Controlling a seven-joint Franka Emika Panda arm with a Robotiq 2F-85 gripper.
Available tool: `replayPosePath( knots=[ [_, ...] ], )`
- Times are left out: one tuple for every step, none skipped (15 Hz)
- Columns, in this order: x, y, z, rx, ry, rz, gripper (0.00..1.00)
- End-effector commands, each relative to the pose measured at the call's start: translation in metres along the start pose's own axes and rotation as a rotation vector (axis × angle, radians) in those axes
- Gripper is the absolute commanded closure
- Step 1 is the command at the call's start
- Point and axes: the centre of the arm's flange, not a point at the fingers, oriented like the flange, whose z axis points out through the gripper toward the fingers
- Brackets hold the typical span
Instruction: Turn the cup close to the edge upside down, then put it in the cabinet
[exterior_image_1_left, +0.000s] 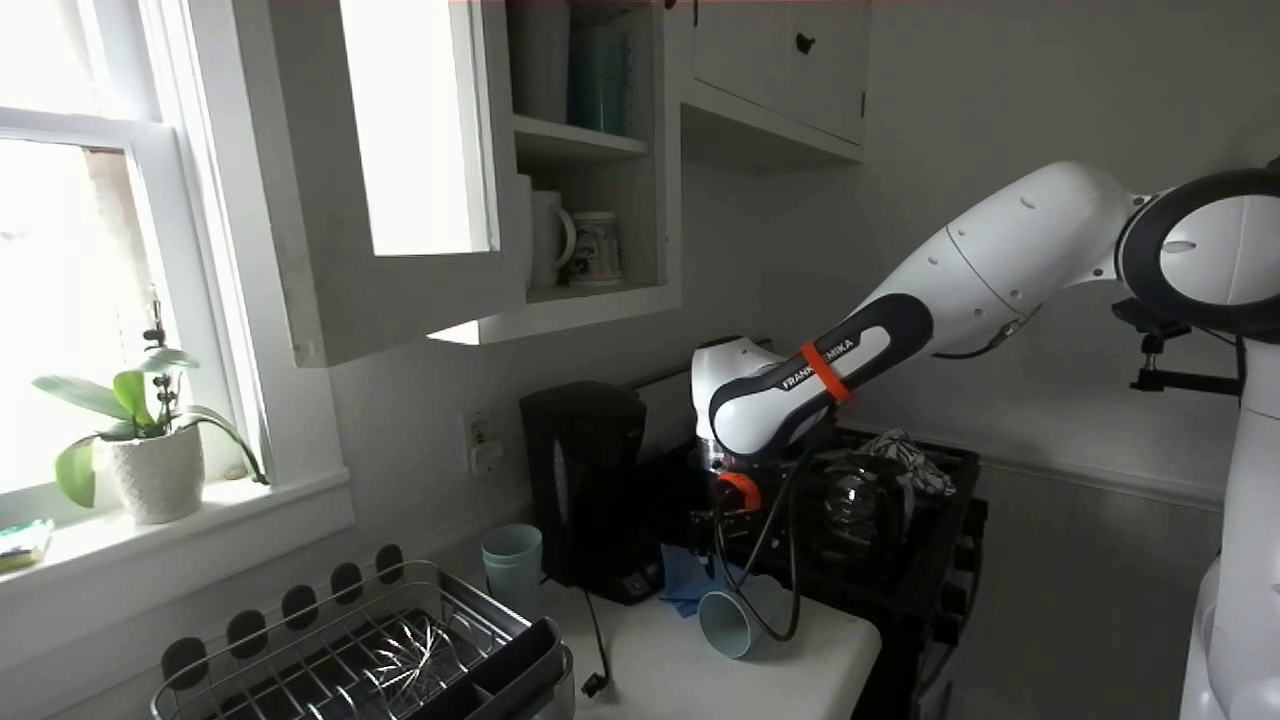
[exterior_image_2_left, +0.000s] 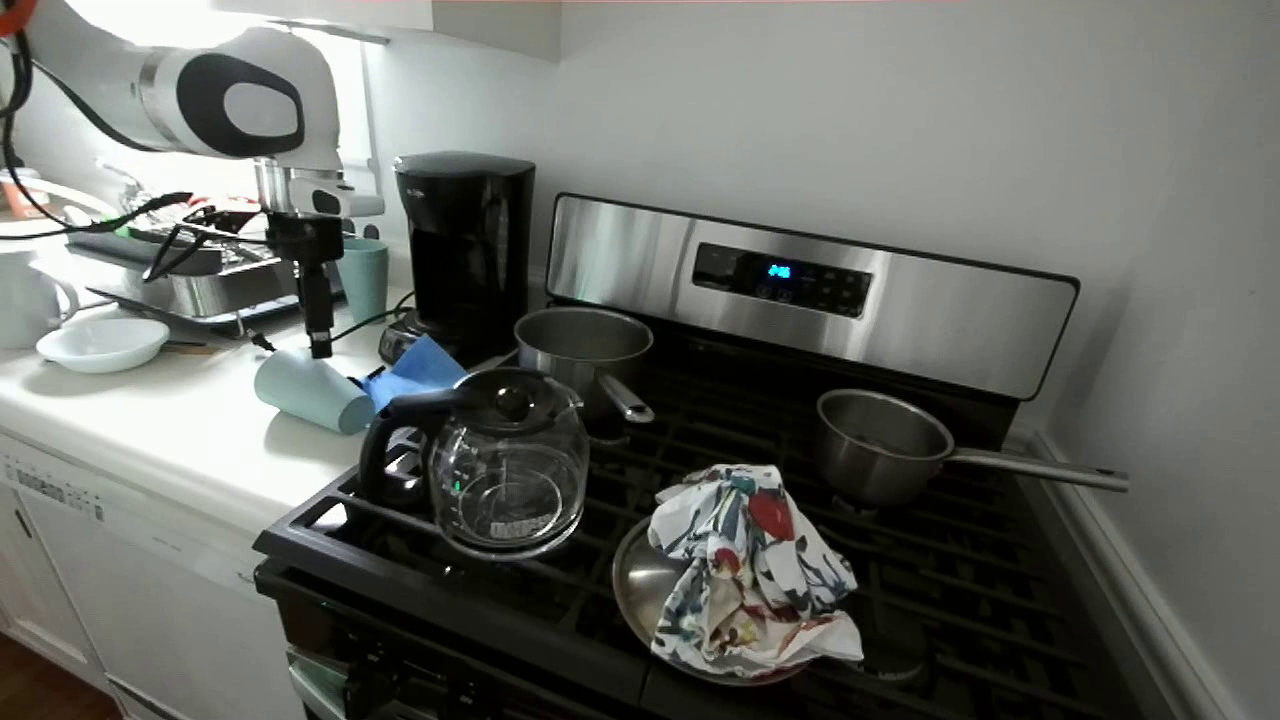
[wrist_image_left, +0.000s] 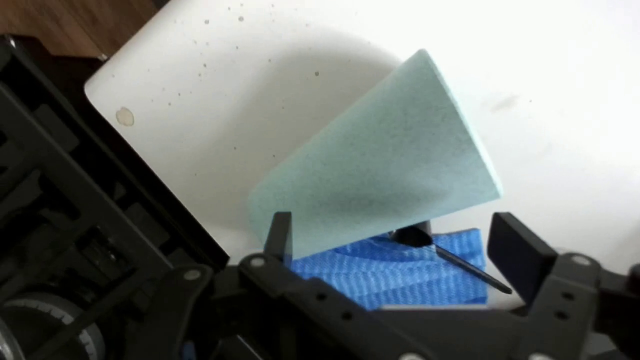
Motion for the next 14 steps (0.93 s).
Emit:
replayPosePath(
  knots=[
    [-0.007, 0.031, 0.017, 0.066, -0.039, 0.17, 0.0],
    [-0.005, 0.038, 0.021, 0.081, -0.046, 0.205, 0.0],
    [-0.004, 0.045, 0.025, 0.094, -0.048, 0.239, 0.0],
    [-0.003, 0.051, 0.027, 0.111, -0.046, 0.267, 0.0],
    [0.0, 0.056, 0.03, 0.128, -0.038, 0.294, 0.0],
    [0.001, 0.06, 0.032, 0.144, -0.034, 0.315, 0.0],
    [0.003, 0.062, 0.034, 0.166, -0.023, 0.337, 0.0],
    [0.005, 0.064, 0.036, 0.182, -0.021, 0.355, 0.0],
    [0.006, 0.064, 0.038, 0.2, -0.026, 0.367, 0.0],
    [0.007, 0.064, 0.04, 0.217, -0.035, 0.375, 0.0],
    [0.007, 0.064, 0.042, 0.226, -0.045, 0.387, 0.0],
    [0.007, 0.064, 0.044, 0.231, -0.058, 0.399, 0.0],
    [0.007, 0.064, 0.045, 0.236, -0.071, 0.41, 0.0],
    [0.007, 0.064, 0.047, 0.24, -0.081, 0.42, 0.0]
  ],
)
